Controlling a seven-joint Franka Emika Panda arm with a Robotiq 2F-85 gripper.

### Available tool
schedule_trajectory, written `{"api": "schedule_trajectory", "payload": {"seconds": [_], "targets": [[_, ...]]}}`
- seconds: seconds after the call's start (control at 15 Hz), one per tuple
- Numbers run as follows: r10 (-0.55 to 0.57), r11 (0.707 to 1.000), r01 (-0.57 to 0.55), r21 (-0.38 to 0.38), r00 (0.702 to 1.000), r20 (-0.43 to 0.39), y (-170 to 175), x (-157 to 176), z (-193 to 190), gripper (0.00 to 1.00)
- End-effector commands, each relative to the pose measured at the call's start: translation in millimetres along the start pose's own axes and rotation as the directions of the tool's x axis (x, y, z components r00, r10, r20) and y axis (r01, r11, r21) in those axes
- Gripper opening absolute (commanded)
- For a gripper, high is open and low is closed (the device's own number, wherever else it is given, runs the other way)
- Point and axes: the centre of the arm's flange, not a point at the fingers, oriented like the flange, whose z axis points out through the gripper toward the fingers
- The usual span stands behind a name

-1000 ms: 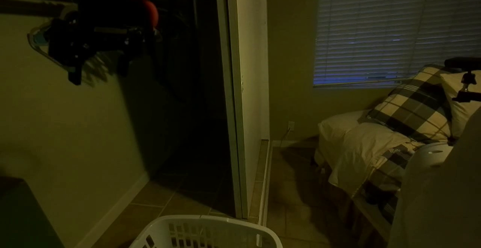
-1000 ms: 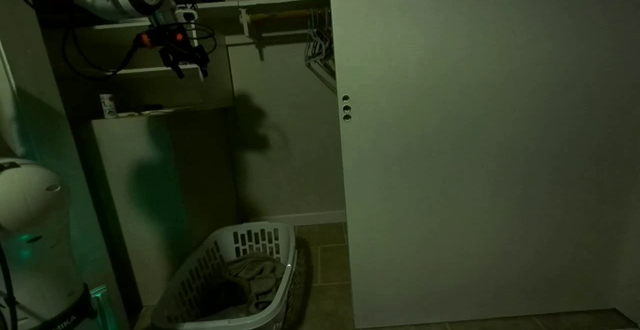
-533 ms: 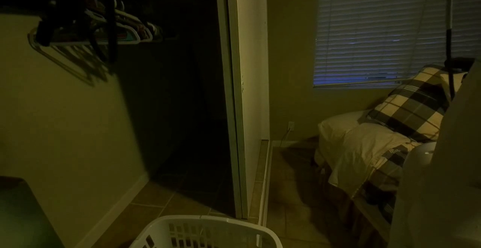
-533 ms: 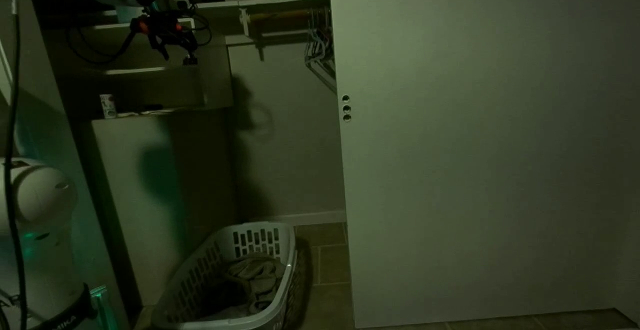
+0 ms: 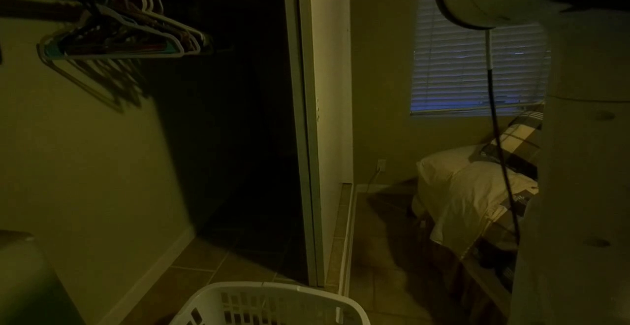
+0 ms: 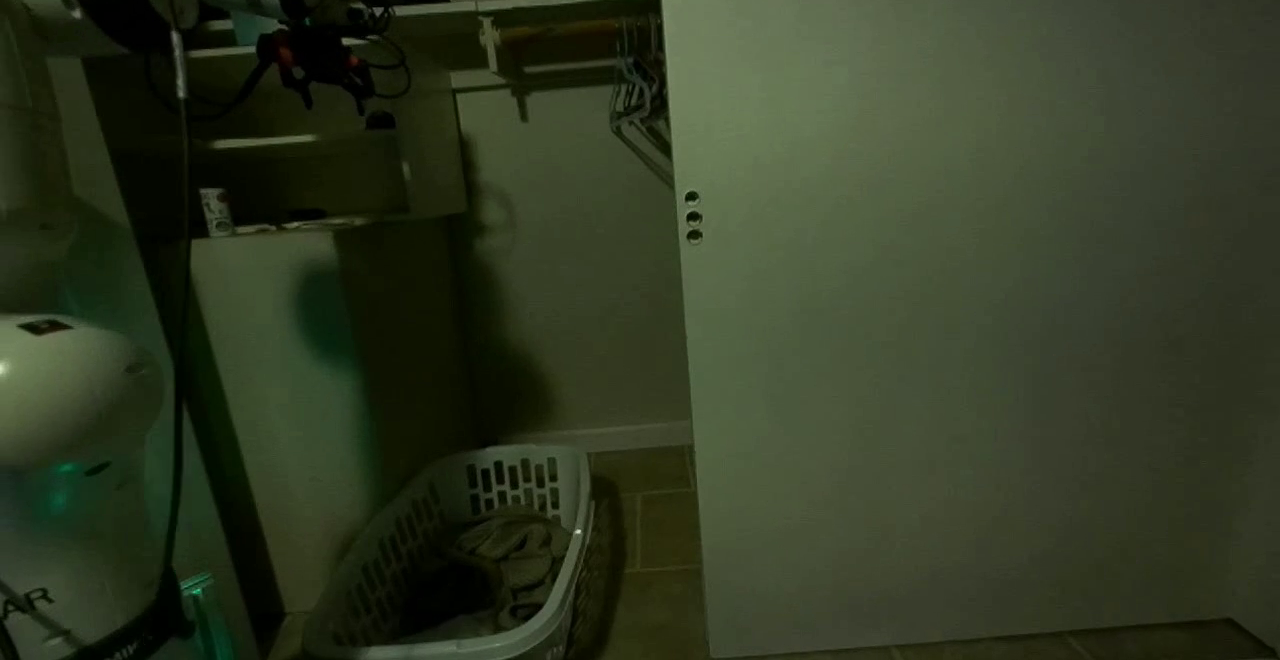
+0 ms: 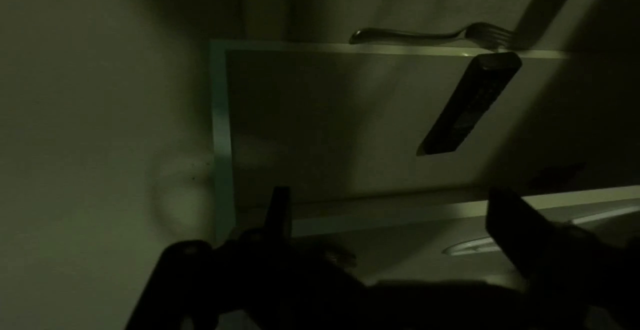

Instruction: Put the cable on the shelf completely

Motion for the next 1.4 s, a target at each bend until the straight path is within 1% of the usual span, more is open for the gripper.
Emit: {"api": "schedule_trajectory", "payload": {"seconds": [0.0, 0.33, 0.53, 0.73, 0.87, 1.0, 1.33], "targets": [[-0.002, 1.0, 0.002, 0.006, 1.0, 0.0, 1, 2, 2, 1.0], [-0.005, 1.0, 0.005, 0.01, 1.0, -0.001, 2, 5, 0, 1.0], [0.001, 0.997, 0.004, 0.077, 0.998, -0.063, -11, 15, 9, 1.0], [-0.002, 0.996, 0.013, 0.093, 0.994, -0.111, -26, 25, 12, 1.0], [0.0, 0.997, 0.009, 0.079, 0.993, -0.121, -31, 27, 16, 1.0], [0.032, 0.997, -0.023, 0.068, 0.99, -0.135, -31, 31, 22, 1.0], [0.123, 0.992, -0.12, 0.024, 0.968, -0.218, -20, 53, 45, 1.0]]}}
